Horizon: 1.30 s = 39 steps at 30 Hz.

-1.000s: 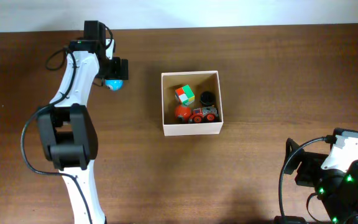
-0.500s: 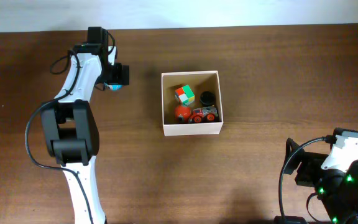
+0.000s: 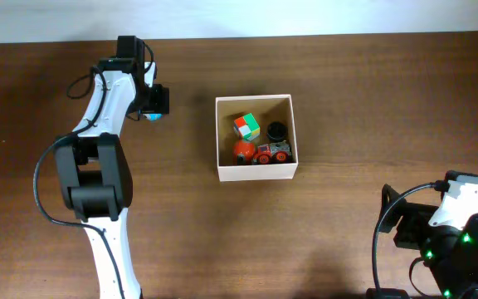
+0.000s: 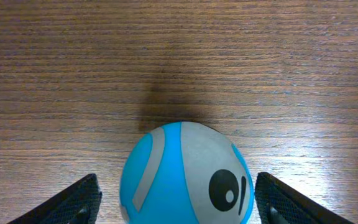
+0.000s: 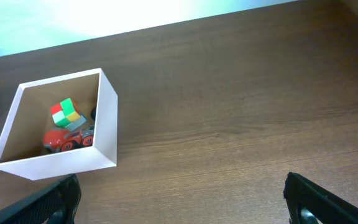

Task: Pack container
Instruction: 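Move the left gripper to the blue ball and grasp it, then carry the blue ball over the box and release it inside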

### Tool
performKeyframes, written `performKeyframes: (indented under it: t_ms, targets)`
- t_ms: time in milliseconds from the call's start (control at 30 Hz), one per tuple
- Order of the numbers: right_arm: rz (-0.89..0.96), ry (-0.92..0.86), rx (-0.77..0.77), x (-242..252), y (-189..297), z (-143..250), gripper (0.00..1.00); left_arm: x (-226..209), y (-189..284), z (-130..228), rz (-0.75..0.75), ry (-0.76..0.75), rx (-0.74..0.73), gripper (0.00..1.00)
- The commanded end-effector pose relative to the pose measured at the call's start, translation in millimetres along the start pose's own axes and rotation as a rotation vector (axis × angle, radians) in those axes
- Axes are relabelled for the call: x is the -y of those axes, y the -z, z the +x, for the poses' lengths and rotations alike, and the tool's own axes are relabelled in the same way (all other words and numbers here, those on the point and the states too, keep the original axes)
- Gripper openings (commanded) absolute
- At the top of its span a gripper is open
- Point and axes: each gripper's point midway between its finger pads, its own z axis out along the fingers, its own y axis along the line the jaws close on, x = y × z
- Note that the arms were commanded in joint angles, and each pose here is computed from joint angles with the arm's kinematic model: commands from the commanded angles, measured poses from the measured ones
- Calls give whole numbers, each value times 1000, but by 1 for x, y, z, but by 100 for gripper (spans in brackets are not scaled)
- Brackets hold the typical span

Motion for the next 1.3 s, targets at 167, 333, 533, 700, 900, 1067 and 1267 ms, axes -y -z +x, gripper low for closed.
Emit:
performKeyframes:
  t_ms: [167,333,533,700,900,1067,1267]
  targets:
    - [18,-4,7,3,1,-1,99,-5,0,2,-11,-3,-15,57]
    - [18,-4,7,3,1,-1,99,-5,0,3,-11,-3,-16,49]
    - [18,-4,7,3,1,-1,99,2,12,-6,-7,-15,6,50]
    - [18,-4,7,3,1,-1,99,18,49,-31,2,-44,73,50]
    - [18,-4,7,3,1,-1,99,59,104,-41,43,-113,105,50]
    - [18,-4,7,3,1,-1,99,129,142,-13,201,-214,35,50]
    - [18,-4,7,3,1,-1,98,185,151,24,259,-321,-54,50]
